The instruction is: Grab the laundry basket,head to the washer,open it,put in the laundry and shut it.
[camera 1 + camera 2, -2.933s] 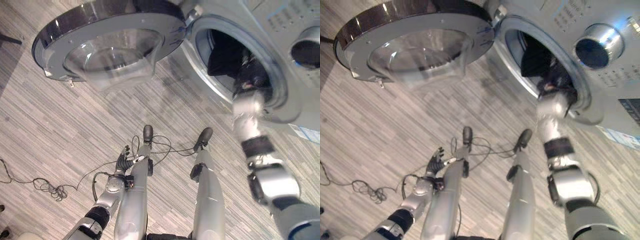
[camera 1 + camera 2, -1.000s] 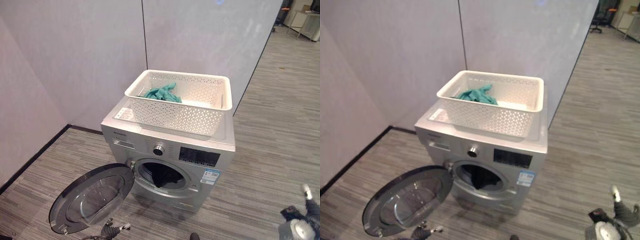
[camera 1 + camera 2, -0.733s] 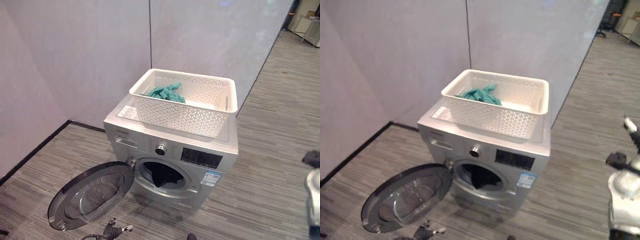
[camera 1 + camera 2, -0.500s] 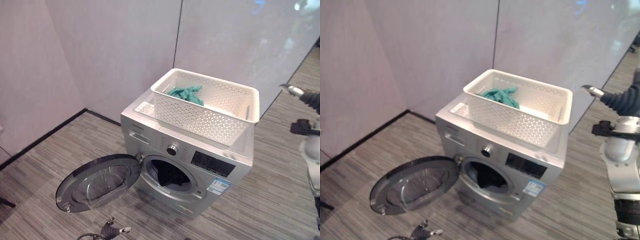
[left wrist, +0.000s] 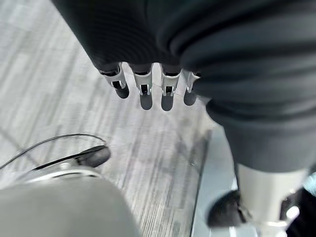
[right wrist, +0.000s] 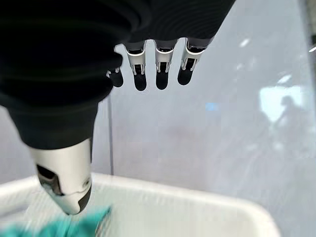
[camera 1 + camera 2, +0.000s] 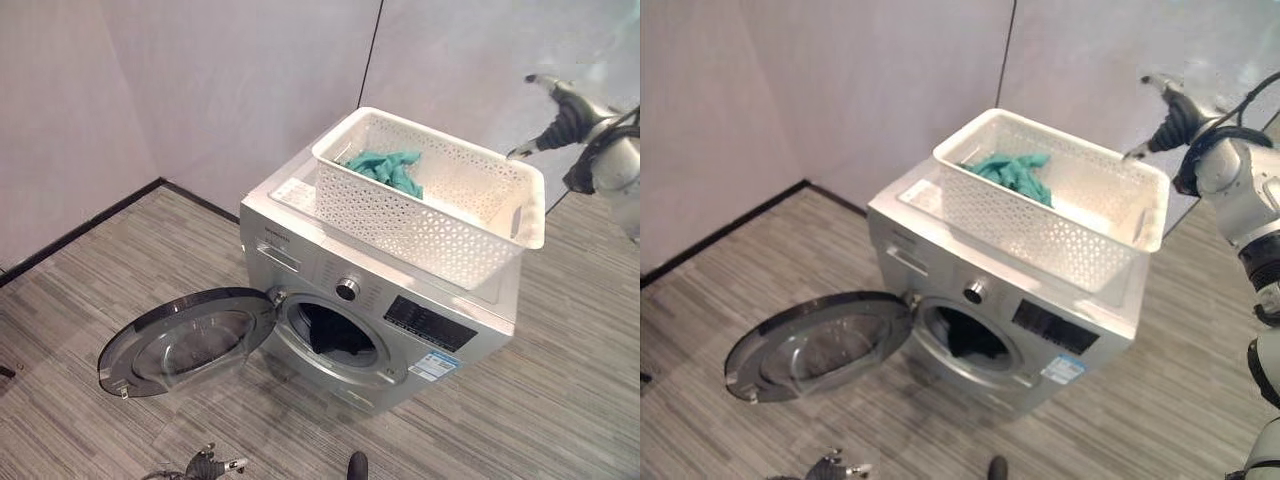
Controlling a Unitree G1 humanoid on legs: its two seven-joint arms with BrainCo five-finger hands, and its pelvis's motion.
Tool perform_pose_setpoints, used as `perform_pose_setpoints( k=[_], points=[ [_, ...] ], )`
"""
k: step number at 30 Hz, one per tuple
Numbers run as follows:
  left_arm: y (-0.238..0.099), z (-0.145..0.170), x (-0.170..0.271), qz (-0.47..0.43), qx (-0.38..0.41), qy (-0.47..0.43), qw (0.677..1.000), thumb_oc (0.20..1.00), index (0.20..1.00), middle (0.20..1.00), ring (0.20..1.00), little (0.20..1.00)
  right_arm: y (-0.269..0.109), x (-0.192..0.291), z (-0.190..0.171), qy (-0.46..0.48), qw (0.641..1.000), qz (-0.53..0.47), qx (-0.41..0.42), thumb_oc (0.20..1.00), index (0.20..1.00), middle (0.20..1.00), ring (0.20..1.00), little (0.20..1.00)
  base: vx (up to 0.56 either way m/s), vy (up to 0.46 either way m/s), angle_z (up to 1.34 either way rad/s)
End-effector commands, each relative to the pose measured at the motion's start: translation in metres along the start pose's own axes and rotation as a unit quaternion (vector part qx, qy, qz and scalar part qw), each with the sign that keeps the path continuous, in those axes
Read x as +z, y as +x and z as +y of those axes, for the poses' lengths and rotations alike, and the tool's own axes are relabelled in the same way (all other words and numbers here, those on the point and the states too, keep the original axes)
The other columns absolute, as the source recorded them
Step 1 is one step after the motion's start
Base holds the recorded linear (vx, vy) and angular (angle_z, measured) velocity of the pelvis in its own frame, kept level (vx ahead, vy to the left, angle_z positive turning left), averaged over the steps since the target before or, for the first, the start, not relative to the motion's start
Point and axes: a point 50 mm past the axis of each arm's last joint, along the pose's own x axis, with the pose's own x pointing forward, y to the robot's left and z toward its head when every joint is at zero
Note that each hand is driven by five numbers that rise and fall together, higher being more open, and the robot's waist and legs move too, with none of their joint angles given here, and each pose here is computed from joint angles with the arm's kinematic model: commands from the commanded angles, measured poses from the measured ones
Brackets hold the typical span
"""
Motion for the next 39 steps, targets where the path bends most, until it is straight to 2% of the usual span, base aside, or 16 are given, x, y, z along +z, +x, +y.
perform_pose_setpoints(
  k=[1, 11, 16, 30, 39],
  points=[
    [0.001, -0.009, 0.007, -0.016, -0.022, -0.015, 1.0, 1.0, 1.0, 1.0, 1.0, 1.0, -0.001, 0.005, -0.038, 0.008, 0.999, -0.017, -0.032, 1.0, 1.0, 1.0, 1.0, 1.0, -0.02, -0.04, 0.06],
    [0.003, -0.008, 0.02, -0.044, -0.022, -0.016, 0.999, 1.0, 1.0, 1.0, 1.0, 1.0, 0.008, 0.033, -0.021, 0.011, 0.997, -0.072, 0.022, 1.0, 1.0, 1.0, 1.0, 1.0, 0.0, -0.023, 0.0],
    [0.003, -0.008, 0.026, -0.057, -0.025, -0.016, 0.998, 1.0, 1.0, 1.0, 1.0, 1.0, 0.014, 0.037, -0.017, 0.0, 0.997, -0.069, 0.04, 1.0, 1.0, 1.0, 1.0, 1.0, -0.01, -0.028, 0.06],
    [0.005, -0.001, 0.04, -0.078, -0.007, -0.038, 0.996, 1.0, 1.0, 1.0, 1.0, 1.0, 0.024, 0.019, -0.017, -0.007, 0.999, -0.004, 0.034, 1.0, 1.0, 1.0, 1.0, 1.0, -0.03, -0.034, 0.13],
    [0.005, -0.007, 0.064, -0.121, -0.019, -0.029, 0.992, 1.0, 1.0, 1.0, 1.0, 1.0, 0.023, -0.001, 0.01, -0.019, 0.995, 0.044, 0.086, 1.0, 1.0, 1.0, 1.0, 1.0, -0.03, -0.012, 0.1]
  ],
)
